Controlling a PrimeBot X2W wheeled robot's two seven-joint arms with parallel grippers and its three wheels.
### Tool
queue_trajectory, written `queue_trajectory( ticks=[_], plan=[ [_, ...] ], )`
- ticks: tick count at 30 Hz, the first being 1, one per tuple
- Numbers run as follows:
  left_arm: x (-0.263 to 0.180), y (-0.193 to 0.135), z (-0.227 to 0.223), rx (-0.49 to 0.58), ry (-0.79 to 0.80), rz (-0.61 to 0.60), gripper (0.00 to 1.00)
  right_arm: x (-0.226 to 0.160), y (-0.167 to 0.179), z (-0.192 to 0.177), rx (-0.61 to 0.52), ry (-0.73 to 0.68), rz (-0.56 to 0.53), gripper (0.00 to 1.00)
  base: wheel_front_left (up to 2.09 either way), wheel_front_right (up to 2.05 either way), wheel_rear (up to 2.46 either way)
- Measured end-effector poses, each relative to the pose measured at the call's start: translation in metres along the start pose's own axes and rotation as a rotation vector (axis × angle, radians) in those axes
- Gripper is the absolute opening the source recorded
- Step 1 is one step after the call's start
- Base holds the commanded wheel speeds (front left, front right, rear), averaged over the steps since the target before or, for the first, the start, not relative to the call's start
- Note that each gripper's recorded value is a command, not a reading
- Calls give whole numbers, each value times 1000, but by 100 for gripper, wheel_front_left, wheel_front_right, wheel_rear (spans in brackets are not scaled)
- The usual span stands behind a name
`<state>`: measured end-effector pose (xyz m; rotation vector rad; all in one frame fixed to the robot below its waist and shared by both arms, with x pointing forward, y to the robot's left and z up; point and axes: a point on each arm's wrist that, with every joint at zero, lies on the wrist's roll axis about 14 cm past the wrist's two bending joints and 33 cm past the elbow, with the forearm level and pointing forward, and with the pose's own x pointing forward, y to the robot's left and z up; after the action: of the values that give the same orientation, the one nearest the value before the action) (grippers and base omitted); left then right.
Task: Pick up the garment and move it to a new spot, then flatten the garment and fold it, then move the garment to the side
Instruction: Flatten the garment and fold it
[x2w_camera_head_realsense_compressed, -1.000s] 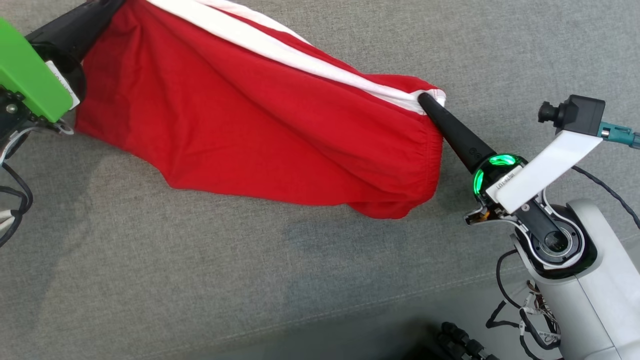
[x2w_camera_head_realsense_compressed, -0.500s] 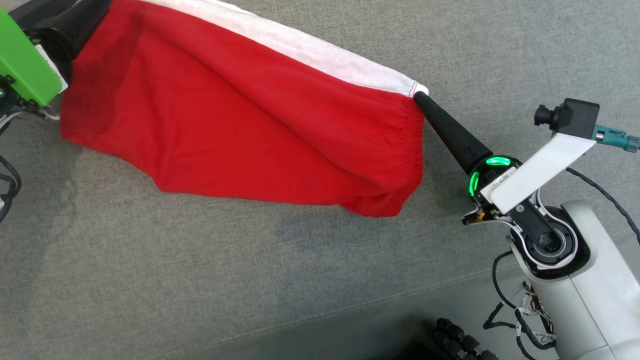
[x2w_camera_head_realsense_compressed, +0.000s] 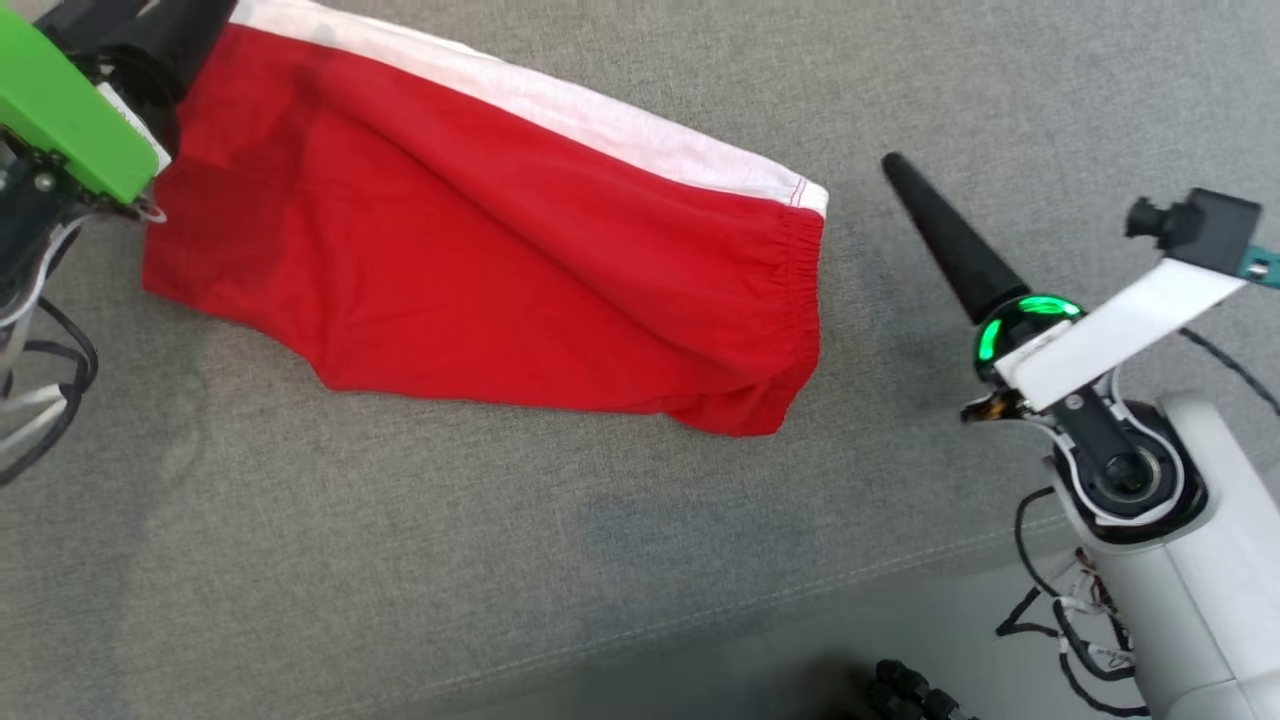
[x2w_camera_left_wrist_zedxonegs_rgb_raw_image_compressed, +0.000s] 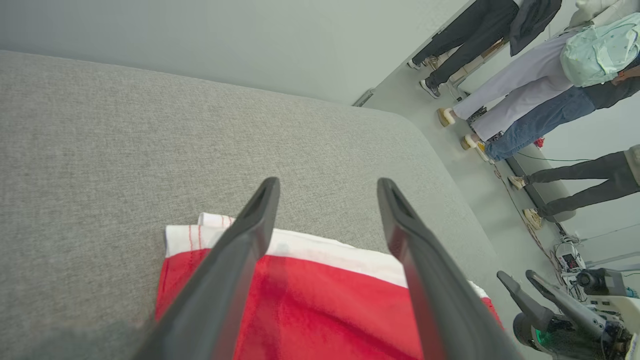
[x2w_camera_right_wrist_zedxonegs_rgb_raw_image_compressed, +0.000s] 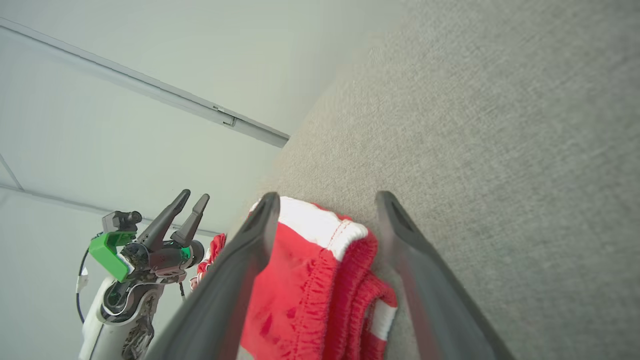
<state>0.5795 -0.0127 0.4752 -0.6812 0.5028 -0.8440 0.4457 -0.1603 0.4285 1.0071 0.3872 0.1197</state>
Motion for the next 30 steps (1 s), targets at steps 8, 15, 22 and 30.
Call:
queue_trajectory(
  ticks=[8,15,22,30],
  plan=[
    [-34,-14,-4,27,-121,29,100,-27,29,53,-230,-219,60,100,0,0,0],
    [-72,-21,-14,99,-225,93,100,-52,44,49,-298,-297,90,100,0,0,0],
    [-128,-10,-57,127,-275,279,100,-72,50,37,-315,-361,82,100,0,0,0],
    [-181,-20,-97,145,-287,427,100,-92,32,-25,-146,-271,-3,100,0,0,0]
  ],
)
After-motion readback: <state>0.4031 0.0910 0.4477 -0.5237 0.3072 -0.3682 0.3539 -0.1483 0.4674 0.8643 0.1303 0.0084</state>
